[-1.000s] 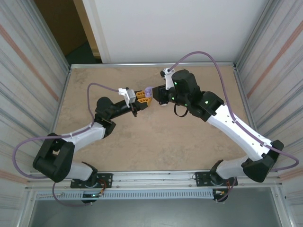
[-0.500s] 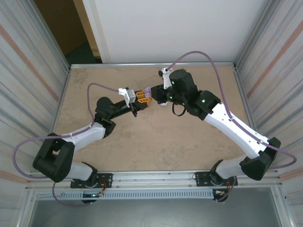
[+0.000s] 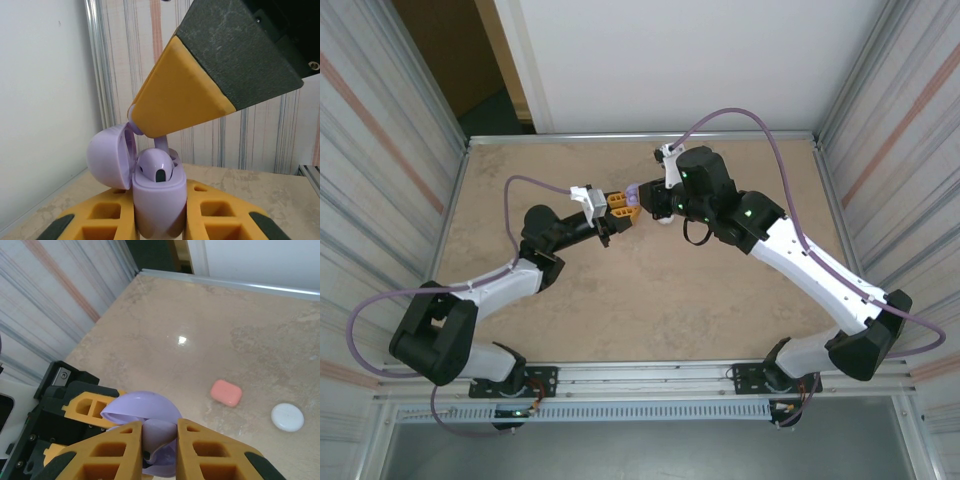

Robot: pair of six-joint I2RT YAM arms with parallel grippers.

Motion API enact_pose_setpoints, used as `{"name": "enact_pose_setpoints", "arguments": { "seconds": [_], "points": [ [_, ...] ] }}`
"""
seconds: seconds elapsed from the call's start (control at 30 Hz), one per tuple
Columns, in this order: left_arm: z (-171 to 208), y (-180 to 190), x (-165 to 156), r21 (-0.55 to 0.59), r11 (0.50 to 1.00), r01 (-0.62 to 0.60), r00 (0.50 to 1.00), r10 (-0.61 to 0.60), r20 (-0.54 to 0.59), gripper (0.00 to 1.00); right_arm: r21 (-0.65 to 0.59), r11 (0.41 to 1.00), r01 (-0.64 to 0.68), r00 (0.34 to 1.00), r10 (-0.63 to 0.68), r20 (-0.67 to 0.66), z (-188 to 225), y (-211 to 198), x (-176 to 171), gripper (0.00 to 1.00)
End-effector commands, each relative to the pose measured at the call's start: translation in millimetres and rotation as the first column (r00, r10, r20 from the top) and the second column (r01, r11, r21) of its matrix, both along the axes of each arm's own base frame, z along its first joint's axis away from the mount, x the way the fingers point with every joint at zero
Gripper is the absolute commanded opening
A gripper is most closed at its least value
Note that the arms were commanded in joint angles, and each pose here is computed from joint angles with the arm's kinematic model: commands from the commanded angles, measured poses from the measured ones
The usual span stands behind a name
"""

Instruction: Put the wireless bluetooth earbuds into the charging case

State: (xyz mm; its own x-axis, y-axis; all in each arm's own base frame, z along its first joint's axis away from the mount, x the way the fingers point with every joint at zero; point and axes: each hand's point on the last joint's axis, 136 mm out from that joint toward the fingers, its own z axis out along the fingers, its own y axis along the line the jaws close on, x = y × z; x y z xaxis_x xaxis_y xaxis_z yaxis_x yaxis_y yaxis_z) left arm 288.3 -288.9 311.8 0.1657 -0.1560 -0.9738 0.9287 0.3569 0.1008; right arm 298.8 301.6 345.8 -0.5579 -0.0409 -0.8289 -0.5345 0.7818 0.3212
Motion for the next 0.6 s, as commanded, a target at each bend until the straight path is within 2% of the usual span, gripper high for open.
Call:
{"name": "enact_pose_setpoints", "arguments": {
  "seconds": [0.0, 0.2, 0.57],
  "points": [
    [16, -1, 0, -0.019, 1.000, -0.008, 0.998, 0.009, 0.055, 0.00, 0.001, 0.999, -0.040, 0.999, 0.040, -0.014, 2, 8, -5, 0.20],
    [16, -1, -1, -0.020, 1.000, -0.005, 0.998, 0.007, 0.055, 0.00, -0.002, 0.999, -0.041, 0.999, 0.041, -0.030, -1, 8, -6, 0.21],
    [17, 0, -2, -0.021, 1.000, -0.006, 0.998, 0.007, 0.059, 0.00, 0.009, 0.999, -0.045, 0.999, 0.045, 0.023, 22, 0, -8, 0.34]
  ]
}}
